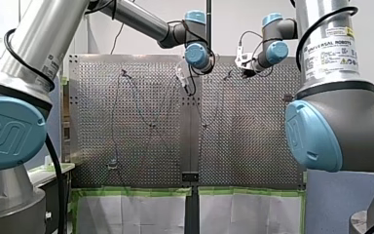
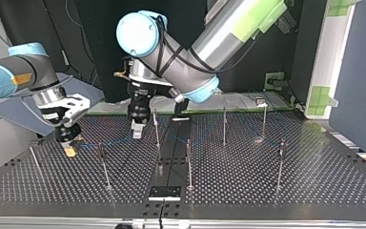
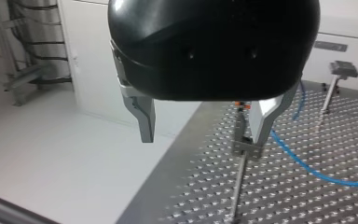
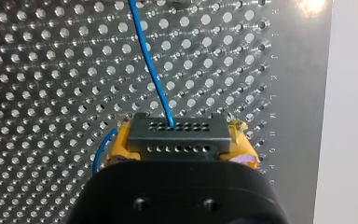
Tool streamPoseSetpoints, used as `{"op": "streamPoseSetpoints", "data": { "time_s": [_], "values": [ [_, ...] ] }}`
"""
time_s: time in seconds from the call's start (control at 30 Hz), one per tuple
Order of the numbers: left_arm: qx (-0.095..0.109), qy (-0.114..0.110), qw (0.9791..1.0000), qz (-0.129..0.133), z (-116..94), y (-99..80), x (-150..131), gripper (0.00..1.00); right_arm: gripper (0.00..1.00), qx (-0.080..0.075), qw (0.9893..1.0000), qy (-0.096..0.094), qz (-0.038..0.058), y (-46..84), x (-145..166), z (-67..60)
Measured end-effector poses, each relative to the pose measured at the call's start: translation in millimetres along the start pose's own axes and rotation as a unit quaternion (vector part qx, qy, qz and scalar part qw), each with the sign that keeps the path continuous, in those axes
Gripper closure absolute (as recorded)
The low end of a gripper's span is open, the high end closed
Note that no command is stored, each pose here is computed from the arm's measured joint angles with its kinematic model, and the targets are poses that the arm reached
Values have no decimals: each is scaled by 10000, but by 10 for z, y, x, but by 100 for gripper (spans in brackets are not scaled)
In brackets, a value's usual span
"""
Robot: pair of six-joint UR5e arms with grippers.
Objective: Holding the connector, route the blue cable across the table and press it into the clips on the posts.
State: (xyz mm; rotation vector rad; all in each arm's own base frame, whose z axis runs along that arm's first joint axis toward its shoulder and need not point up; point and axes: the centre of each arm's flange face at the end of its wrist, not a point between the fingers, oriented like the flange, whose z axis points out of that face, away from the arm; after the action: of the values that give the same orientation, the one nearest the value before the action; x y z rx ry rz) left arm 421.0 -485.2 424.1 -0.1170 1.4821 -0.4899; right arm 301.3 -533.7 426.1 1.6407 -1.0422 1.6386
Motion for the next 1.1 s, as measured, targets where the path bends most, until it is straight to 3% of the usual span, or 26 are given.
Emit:
{"op": "streamPoseSetpoints", "data": {
  "time_s": [0.23,0.37,0.67,0.83,1.1],
  "values": [
    [-205,-367,9990,-142,-184,72,-211,0,100,16,10000,-7,-5,-19,-7,0],
    [-229,-402,9986,-256,-232,122,-126,0,100,19,10000,-8,-7,-24,-9,0],
    [-441,-185,9978,-456,-333,265,564,0,100,35,10000,-11,-20,-43,-12,0],
    [-637,-75,9971,-418,-398,401,952,0,100,28,10000,-13,-17,-38,-13,0],
    [-754,140,9961,-448,-635,495,1535,0,100,23,10000,-13,-16,-37,-14,-1]
  ]
}}
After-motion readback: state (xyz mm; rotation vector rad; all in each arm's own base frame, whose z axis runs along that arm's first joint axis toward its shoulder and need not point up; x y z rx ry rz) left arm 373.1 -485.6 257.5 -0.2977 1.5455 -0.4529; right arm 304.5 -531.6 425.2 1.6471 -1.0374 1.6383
